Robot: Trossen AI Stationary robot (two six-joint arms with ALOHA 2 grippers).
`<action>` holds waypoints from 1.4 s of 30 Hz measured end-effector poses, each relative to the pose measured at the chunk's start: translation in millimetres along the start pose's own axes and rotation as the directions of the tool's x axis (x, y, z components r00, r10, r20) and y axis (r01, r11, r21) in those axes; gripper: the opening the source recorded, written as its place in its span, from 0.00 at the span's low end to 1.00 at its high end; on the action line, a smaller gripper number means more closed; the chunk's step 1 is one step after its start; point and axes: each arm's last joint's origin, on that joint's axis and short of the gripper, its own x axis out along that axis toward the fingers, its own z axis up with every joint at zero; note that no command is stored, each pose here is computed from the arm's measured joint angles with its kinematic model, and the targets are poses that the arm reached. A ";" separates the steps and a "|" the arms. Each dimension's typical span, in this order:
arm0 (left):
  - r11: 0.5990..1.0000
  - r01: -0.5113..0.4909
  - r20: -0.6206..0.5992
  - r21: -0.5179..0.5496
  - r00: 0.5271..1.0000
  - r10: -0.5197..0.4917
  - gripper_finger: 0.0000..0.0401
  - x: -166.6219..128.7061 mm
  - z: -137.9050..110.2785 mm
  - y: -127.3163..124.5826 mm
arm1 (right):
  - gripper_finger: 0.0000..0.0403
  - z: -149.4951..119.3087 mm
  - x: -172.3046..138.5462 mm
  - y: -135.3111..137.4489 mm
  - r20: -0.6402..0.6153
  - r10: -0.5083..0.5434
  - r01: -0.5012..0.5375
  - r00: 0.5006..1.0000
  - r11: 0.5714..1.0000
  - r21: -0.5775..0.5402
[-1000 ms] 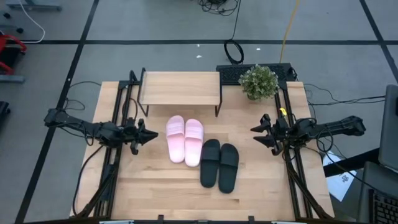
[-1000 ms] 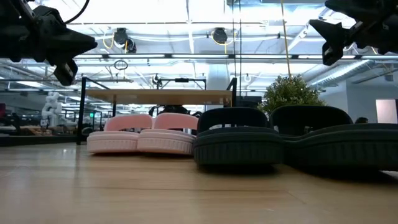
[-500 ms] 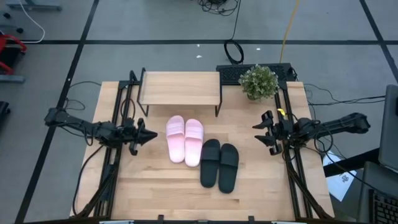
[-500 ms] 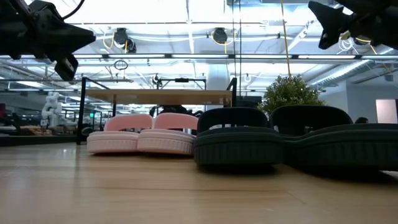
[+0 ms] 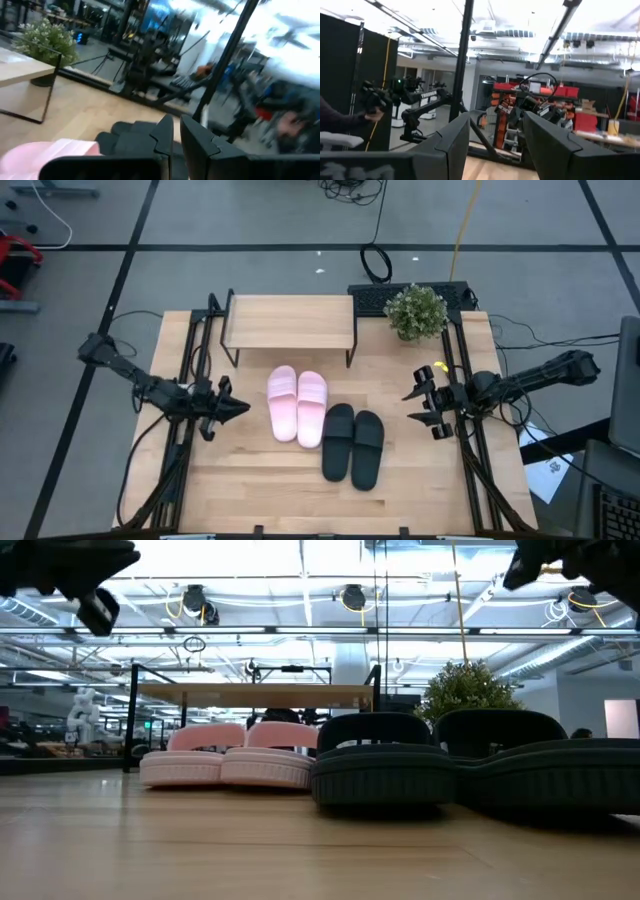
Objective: Pick and place slides into the shelf
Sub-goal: Put the left pink slide on the shelf
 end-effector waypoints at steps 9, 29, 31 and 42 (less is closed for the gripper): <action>0.905 -0.280 -0.313 0.320 0.870 0.380 0.08 49.4 3.2 -51.8 | 0.44 2.0 18.9 4.3 -0.040 0.009 -0.012 0.999 0.997 -0.079; 0.645 -0.348 -0.395 0.681 0.566 0.723 0.08 123.5 -71.8 -38.0 | 0.44 -16.2 24.6 3.1 -0.174 -0.203 0.172 0.964 0.969 -0.179; 0.618 -0.325 -0.392 0.716 0.546 0.741 0.08 126.4 -74.3 -32.0 | 0.44 -16.8 24.5 3.1 -0.179 -0.203 0.167 0.963 0.966 -0.197; 0.569 -0.303 -0.392 0.765 0.482 0.784 0.08 137.0 -68.1 -6.2 | 0.44 -20.2 23.2 0.6 -0.221 -0.300 0.242 0.928 0.936 -0.255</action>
